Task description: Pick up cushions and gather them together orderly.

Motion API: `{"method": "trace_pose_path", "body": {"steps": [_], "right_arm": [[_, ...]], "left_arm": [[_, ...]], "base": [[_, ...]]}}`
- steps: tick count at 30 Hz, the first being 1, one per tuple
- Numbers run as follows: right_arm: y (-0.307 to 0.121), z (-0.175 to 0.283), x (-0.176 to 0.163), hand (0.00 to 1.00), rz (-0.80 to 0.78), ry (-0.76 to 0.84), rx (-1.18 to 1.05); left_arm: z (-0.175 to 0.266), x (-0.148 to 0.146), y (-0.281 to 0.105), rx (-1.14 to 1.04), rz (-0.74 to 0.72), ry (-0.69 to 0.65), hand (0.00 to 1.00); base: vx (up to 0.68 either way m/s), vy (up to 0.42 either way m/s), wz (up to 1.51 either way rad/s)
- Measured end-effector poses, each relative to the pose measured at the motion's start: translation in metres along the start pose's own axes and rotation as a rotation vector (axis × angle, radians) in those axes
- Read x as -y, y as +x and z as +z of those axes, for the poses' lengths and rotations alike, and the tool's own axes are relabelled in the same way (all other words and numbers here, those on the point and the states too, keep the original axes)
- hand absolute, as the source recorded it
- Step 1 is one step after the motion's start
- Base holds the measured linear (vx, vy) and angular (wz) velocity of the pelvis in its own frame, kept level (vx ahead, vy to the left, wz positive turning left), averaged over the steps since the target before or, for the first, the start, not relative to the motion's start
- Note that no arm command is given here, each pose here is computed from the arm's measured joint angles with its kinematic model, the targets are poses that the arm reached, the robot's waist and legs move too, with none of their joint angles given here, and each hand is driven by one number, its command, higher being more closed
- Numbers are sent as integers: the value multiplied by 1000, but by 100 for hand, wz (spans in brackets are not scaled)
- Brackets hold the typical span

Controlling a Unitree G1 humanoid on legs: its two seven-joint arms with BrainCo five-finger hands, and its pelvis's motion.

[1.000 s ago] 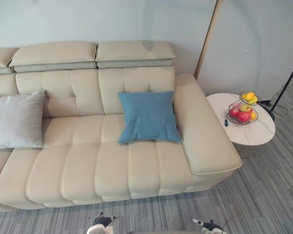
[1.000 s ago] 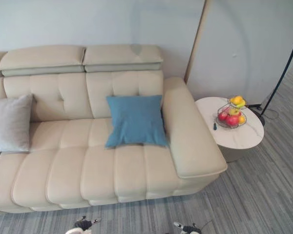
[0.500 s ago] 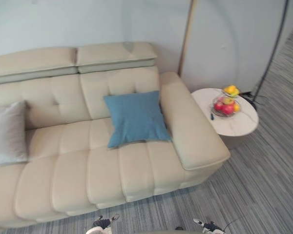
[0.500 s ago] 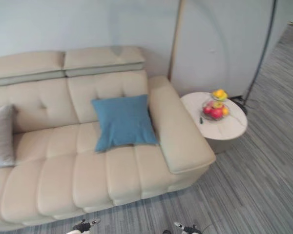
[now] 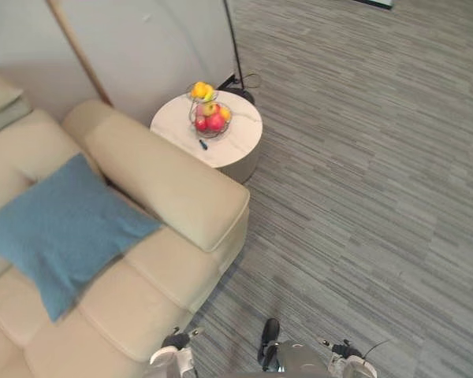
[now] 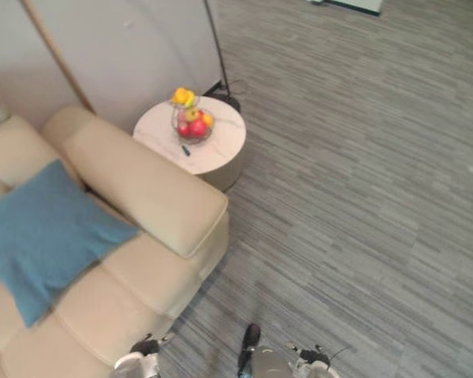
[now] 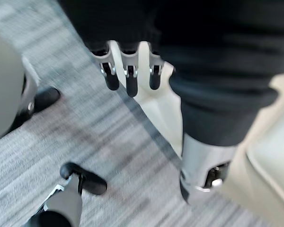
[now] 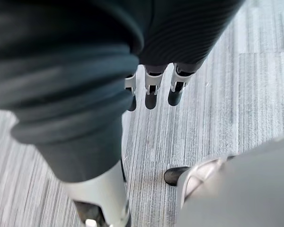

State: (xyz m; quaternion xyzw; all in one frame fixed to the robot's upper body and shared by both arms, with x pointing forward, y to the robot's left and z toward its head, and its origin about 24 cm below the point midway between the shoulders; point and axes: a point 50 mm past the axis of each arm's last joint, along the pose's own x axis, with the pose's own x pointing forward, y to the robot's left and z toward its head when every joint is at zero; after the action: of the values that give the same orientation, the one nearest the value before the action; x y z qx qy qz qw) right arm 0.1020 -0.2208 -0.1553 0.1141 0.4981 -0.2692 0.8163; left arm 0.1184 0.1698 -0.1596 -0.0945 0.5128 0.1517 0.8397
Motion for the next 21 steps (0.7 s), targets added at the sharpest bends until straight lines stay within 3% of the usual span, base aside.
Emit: {"method": "trace_pose_path", "body": {"steps": [6,12,17,21], "right_arm": [[0,4,-13,0,38,-38,7],[-2,-2,-16,0,50,-64,4],[-4,-15,-17,0,51,-39,-33],[-1,-5,-13,0,40,-70,-11]], "left_arm": [[13,-4,-1,75,14,-41,0],[9,-11,-1,62,40,-85,0],[10,-13,0,57,46,-73,0],[5,-17,0,28,43,16,0]], "base": [[175,-25,-126],[197,179,-186],[232,134,-107],[180,-7,-115]]}}
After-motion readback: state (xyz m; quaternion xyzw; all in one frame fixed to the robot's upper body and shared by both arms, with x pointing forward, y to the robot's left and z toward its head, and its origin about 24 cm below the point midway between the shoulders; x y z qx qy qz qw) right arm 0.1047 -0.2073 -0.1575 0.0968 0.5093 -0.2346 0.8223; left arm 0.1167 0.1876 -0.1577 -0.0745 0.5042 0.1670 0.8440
